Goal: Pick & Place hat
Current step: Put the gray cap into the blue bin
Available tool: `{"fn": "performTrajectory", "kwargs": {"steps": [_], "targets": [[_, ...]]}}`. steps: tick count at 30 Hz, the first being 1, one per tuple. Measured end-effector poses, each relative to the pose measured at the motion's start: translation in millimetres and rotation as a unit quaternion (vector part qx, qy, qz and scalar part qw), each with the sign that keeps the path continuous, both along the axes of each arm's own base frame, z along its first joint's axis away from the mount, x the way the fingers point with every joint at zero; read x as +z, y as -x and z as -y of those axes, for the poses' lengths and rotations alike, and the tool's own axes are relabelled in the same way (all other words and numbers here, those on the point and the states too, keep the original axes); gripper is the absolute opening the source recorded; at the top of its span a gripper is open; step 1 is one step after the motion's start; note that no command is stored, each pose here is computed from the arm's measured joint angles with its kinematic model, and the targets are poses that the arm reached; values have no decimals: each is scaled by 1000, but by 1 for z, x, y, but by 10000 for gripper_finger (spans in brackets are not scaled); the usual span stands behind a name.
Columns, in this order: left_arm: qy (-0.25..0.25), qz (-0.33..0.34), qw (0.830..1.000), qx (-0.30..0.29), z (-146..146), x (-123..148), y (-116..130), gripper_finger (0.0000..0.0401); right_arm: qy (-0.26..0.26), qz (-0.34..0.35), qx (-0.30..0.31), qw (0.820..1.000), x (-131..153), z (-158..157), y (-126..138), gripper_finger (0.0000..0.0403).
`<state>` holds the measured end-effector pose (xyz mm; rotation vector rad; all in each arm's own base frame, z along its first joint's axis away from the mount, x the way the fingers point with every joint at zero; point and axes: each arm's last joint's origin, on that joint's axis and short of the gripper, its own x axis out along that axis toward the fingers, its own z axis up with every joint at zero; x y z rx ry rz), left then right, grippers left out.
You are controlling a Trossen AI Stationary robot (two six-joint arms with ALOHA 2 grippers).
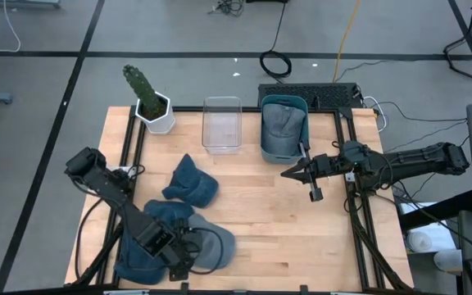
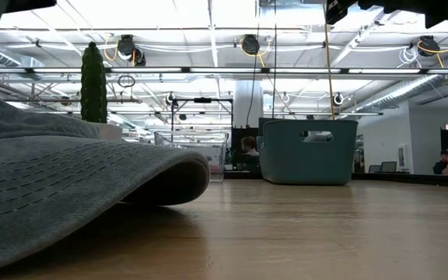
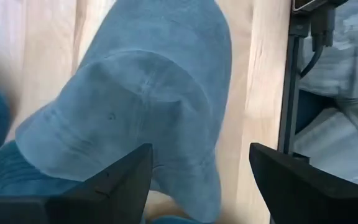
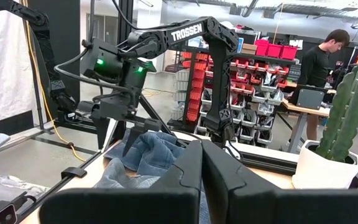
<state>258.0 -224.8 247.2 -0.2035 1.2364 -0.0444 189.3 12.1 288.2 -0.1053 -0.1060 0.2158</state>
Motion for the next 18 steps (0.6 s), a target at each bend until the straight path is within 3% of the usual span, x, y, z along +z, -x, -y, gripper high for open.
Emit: {"fn": "performTrajectory", "kwargs": {"steps": [12, 18], "targets": [[-6, -43, 998, 37, -1, -32, 16, 273, 0, 0, 0, 1000, 0, 0, 0, 0], [36, -11, 999, 28, 4, -46, 13, 273, 0, 1, 0, 1000, 0, 0, 0, 0]]}}
